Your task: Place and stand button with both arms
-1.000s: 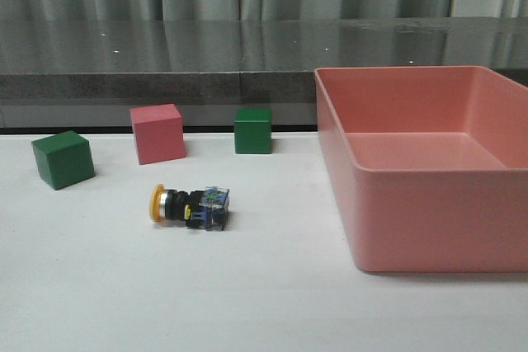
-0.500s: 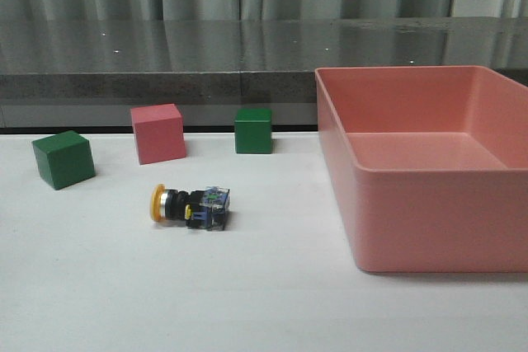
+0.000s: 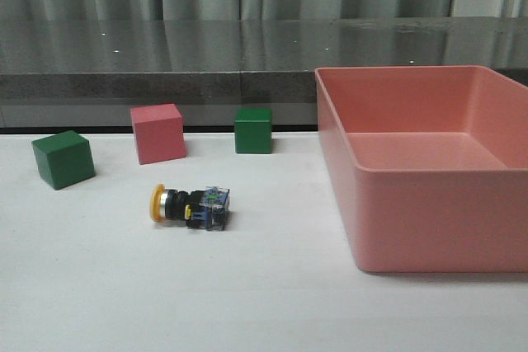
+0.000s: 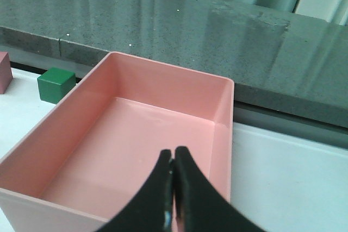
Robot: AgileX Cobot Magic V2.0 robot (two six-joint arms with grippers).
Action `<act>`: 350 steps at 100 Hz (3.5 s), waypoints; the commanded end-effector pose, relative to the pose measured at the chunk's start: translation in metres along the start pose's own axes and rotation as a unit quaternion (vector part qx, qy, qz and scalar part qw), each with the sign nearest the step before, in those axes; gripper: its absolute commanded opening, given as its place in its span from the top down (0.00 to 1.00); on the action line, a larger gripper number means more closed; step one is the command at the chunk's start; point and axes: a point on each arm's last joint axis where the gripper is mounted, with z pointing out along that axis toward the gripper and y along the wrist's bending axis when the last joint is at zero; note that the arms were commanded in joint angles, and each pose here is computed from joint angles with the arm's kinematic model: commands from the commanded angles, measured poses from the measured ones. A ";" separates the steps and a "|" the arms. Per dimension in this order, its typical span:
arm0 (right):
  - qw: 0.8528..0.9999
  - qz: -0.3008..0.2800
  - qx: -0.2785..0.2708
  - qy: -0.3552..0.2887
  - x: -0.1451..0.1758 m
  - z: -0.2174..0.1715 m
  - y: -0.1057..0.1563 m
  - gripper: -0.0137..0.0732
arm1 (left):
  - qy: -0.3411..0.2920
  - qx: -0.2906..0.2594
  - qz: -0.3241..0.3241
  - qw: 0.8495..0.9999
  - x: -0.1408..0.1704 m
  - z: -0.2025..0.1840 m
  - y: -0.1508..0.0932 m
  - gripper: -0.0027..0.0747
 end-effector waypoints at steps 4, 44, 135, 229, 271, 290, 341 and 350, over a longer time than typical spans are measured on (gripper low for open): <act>0.999 0.002 0.015 -0.047 -0.015 -0.002 -0.004 0.97 | -0.067 -0.002 -0.062 0.996 -0.009 -0.003 0.001 0.99; 0.999 0.002 0.015 -0.047 -0.015 -0.002 -0.004 0.97 | 0.059 0.023 -0.109 0.992 -0.098 0.027 -0.002 0.99; 0.999 0.002 0.015 -0.047 -0.015 -0.002 -0.004 0.97 | 0.218 0.231 0.202 0.926 -0.096 0.246 -0.101 0.04; 0.999 0.002 0.015 -0.047 -0.015 -0.002 -0.004 0.97 | 0.249 0.388 0.199 0.865 -0.048 0.261 -0.112 0.23; 0.999 0.002 0.015 -0.047 -0.015 -0.002 -0.004 0.97 | 0.198 0.486 0.116 0.843 -0.037 0.270 -0.077 0.23; 0.999 0.002 0.015 -0.047 -0.015 -0.002 -0.004 0.97 | 0.211 0.525 0.085 0.820 -0.022 0.270 -0.084 0.23; 0.999 0.002 0.015 -0.047 -0.015 -0.002 -0.004 0.97 | 0.099 0.598 0.126 0.786 0.016 0.281 -0.095 0.23; 0.999 0.002 0.015 -0.047 -0.015 -0.002 -0.004 0.97 | 0.100 0.601 0.126 0.783 0.027 0.283 -0.095 0.23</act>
